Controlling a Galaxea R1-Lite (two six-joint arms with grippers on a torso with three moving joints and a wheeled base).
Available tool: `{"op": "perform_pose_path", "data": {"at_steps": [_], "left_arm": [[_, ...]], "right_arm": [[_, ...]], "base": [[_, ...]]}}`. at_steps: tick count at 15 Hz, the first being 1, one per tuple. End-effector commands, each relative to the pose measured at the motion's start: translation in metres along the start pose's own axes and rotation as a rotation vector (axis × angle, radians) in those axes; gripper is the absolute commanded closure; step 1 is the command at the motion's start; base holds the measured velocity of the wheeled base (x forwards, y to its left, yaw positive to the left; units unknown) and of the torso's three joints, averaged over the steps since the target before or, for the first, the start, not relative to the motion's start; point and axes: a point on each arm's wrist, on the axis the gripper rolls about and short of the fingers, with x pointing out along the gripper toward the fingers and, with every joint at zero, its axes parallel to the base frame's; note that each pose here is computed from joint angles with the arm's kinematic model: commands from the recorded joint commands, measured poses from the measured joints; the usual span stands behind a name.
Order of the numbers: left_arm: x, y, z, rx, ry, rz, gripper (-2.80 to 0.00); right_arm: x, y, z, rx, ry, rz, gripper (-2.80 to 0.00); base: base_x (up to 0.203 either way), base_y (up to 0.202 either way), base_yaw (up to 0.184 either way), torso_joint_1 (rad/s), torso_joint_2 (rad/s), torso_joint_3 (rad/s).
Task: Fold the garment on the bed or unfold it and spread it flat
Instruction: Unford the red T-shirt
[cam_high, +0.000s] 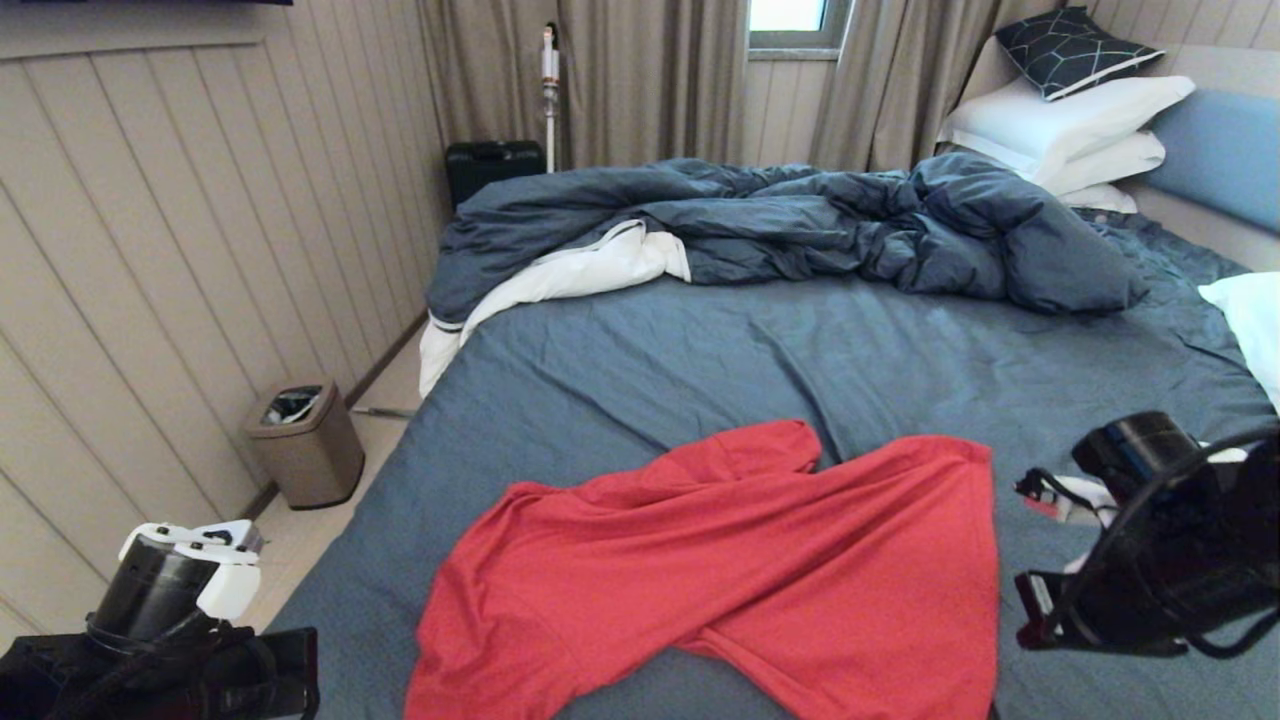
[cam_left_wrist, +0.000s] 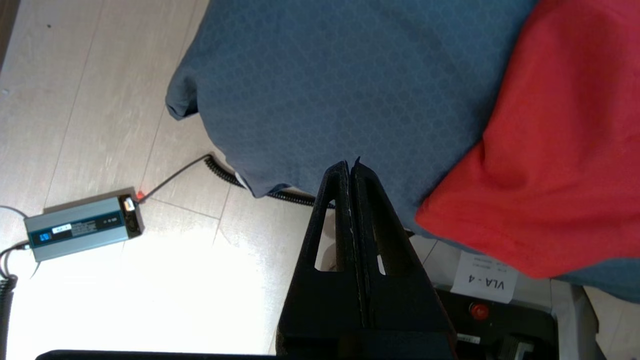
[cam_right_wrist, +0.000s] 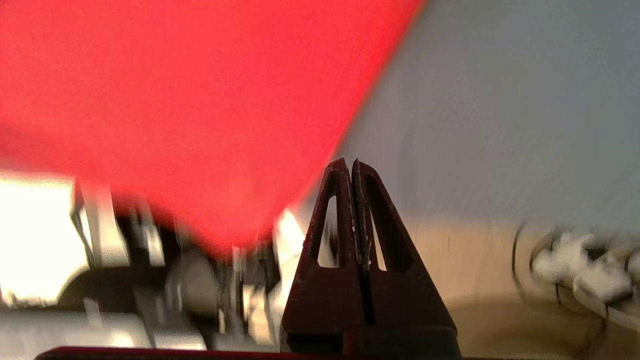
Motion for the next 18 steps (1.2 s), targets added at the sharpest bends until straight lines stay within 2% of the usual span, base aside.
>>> {"op": "perform_pose_path", "data": {"at_steps": [1,3,6,7,10,13,16,18], "left_arm": [[0.001,0.0,-0.001,-0.001,0.004,0.005,0.0],[0.003,-0.001,-0.001,0.0,0.012,0.009,0.0],[0.006,-0.001,-0.002,0.0,0.013,0.009,0.0],[0.006,-0.002,-0.003,0.002,0.013,0.006,0.0],[0.011,-0.004,-0.005,0.012,0.025,0.007,0.0],[0.011,-0.004,-0.004,0.005,0.002,0.003,0.0],[0.012,-0.005,-0.004,0.002,-0.001,-0.003,0.0],[0.013,-0.004,-0.006,0.003,0.008,0.002,0.0]], "right_arm": [[-0.009,0.009,-0.031,-0.048,0.014,0.023,0.0],[-0.006,0.017,-0.047,-0.102,0.046,0.041,0.0],[0.005,0.028,-0.061,-0.178,0.043,0.064,0.0],[0.011,0.031,-0.065,-0.204,0.044,0.071,-2.8],[0.032,0.036,-0.067,-0.237,0.053,0.026,-2.8],[0.039,0.046,-0.063,-0.254,0.059,0.024,-2.8],[0.04,0.062,-0.058,-0.31,0.026,0.032,-2.8],[0.048,0.072,-0.045,-0.315,-0.001,-0.011,-2.8]], "base": [[0.0,0.0,0.0,0.0,0.0,0.0],[0.0,0.0,0.0,0.0,0.0,0.0],[0.0,0.0,0.0,0.0,0.0,0.0],[0.0,0.0,0.0,0.0,0.0,0.0],[0.0,0.0,0.0,0.0,0.0,0.0],[0.0,0.0,0.0,0.0,0.0,0.0],[0.0,0.0,0.0,0.0,0.0,0.0],[0.0,0.0,0.0,0.0,0.0,0.0]]}}
